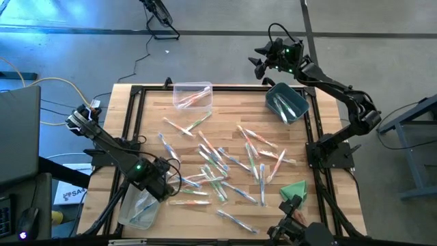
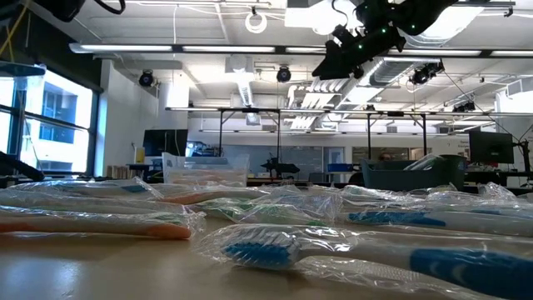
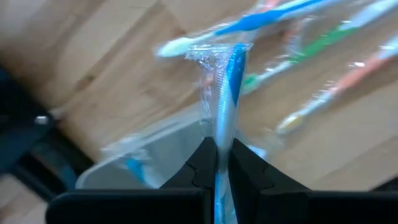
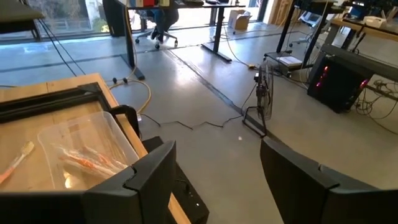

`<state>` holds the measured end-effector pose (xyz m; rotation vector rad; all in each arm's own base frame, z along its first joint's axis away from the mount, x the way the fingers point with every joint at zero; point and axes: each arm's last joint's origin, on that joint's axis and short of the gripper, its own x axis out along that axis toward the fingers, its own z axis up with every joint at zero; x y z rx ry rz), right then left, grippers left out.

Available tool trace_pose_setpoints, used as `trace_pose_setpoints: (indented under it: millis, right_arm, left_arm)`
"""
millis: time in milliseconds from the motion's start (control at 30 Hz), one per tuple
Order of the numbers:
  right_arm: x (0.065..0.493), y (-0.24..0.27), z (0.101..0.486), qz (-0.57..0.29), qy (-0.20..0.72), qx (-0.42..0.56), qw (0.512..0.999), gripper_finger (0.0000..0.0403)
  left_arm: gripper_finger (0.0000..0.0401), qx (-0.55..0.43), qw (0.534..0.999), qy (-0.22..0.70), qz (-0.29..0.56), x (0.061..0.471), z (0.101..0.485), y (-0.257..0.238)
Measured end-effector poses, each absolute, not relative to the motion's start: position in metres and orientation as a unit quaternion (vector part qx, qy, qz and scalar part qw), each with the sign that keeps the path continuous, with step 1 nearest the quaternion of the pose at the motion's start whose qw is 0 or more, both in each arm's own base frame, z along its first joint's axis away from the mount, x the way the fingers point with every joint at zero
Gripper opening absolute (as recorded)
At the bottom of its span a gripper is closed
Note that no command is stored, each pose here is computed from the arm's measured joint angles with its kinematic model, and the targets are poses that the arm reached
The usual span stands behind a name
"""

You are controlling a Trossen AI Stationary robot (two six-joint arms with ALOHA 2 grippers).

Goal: Pick & Place Toothbrushes
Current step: Put the blue toothbrush into the gray bin

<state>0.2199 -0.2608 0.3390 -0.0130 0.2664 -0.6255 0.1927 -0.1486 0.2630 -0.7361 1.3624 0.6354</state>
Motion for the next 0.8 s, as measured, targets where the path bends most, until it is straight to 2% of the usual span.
trace_pose_setpoints:
  millis: [200, 567, 800]
  right_arm:
    - [0.2199, -0.2608, 0.3389, -0.309, 0.126, 0.007, 0.943, 0.0227]
    - [0.2199, -0.2606, 0.3384, -0.309, 0.128, 0.011, 0.943, 0.0227]
    - [0.2193, -0.2598, 0.3348, -0.306, 0.145, 0.018, 0.941, 0.0227]
  left_arm:
    - [0.0016, -0.387, 0.662, 0.596, 0.239, 0.2018, 0.265, -0.1574]
    - [0.0016, -0.436, 0.614, 0.602, 0.264, 0.2007, 0.2652, -0.1592]
    - [0.0016, -0.431, 0.613, 0.602, 0.276, 0.1989, 0.2558, -0.1572]
